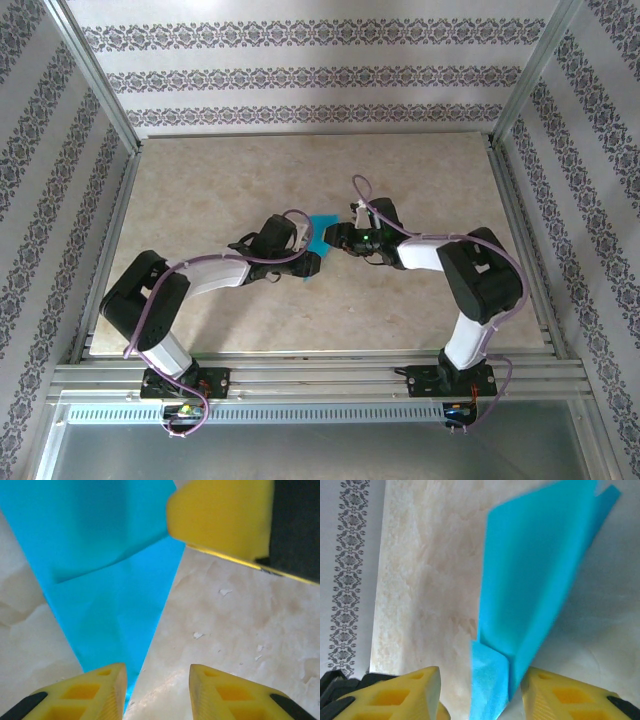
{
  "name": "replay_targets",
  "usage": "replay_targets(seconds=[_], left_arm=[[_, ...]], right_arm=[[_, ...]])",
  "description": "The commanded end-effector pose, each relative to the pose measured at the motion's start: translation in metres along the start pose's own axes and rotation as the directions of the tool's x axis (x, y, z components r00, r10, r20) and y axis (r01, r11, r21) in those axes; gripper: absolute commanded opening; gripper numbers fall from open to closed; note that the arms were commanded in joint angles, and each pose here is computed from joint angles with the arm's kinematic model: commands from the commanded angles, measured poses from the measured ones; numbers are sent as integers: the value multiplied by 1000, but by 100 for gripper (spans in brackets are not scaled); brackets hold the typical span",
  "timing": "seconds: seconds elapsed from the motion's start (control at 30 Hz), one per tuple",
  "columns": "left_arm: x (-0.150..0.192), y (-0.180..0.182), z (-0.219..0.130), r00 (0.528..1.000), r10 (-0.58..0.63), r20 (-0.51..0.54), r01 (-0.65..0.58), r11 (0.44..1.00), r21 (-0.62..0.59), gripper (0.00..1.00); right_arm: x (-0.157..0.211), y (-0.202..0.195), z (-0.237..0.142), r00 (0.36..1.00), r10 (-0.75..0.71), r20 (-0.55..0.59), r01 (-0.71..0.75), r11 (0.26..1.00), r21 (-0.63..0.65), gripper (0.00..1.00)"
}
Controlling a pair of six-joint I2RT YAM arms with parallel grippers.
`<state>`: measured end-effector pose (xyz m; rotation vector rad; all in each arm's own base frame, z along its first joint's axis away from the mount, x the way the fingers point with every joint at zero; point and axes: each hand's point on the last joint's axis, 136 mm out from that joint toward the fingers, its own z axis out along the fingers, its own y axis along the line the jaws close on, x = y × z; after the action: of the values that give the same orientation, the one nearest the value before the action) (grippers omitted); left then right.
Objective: Fold a paper plane with a square sheet of paper (pick it up from the middle)
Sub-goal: Fold the wing for the fifth time at the center of the table.
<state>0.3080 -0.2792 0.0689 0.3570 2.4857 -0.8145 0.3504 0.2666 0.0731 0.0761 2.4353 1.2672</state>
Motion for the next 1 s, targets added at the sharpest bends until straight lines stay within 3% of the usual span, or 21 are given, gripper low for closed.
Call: replay_targets(seconds=[0.0, 0.27, 0.7, 0.97], left_arm=[[-10, -1, -1, 998, 45, 42, -44, 999, -19, 39], [-20, 6, 9, 999, -10, 31, 12, 998, -66, 37], [-16, 36, 21, 997, -68, 21, 71, 980, -187, 16], [-10, 44, 30, 996, -93, -13, 89, 975, -204, 13]], right_arm=[[2, -13, -11, 999, 37, 11, -38, 995, 91, 48], [10, -33, -12, 994, 108, -10, -104, 976, 189, 48], [5, -36, 9, 990, 136, -37, -127, 977, 172, 42], [7, -32, 17, 988, 141, -65, -130, 981, 145, 37]])
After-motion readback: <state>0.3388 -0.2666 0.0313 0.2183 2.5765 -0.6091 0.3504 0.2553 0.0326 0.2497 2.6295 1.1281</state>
